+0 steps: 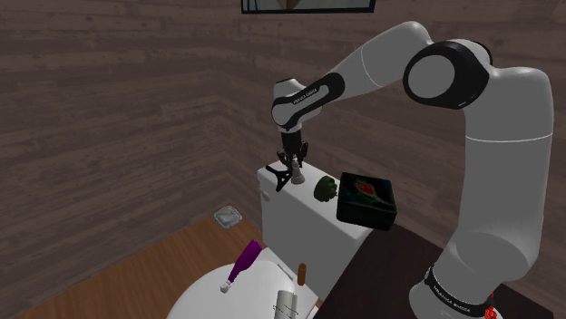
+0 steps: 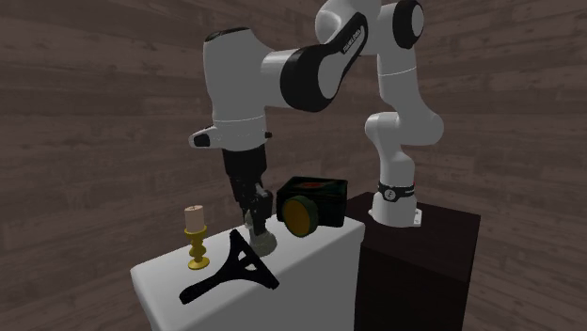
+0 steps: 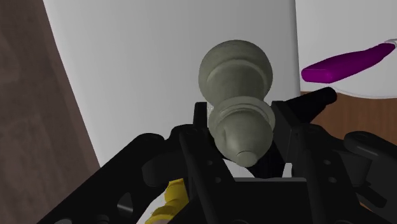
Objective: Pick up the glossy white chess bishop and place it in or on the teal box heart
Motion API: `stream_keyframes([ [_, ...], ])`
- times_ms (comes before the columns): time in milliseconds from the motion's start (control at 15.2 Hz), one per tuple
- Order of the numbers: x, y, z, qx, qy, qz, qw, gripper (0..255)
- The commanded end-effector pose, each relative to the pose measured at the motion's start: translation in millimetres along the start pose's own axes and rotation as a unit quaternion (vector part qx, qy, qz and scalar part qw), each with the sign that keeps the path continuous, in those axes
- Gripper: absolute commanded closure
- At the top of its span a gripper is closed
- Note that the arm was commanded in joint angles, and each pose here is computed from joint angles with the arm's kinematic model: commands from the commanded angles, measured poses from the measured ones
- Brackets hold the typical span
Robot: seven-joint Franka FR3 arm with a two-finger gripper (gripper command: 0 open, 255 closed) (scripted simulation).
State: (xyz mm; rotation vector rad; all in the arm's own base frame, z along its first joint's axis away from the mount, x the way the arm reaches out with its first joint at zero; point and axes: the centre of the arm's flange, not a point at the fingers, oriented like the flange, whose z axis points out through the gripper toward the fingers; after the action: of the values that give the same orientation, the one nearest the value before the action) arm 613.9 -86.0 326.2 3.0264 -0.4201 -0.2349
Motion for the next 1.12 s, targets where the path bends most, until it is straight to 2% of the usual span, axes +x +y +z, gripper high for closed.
stream_keyframes([
  [0,-2,1,-11,0.000,0.000,0.000,1.0000,255],
  [1056,-14,10,-94,0.000,0.000,0.000,1.0000,255],
])
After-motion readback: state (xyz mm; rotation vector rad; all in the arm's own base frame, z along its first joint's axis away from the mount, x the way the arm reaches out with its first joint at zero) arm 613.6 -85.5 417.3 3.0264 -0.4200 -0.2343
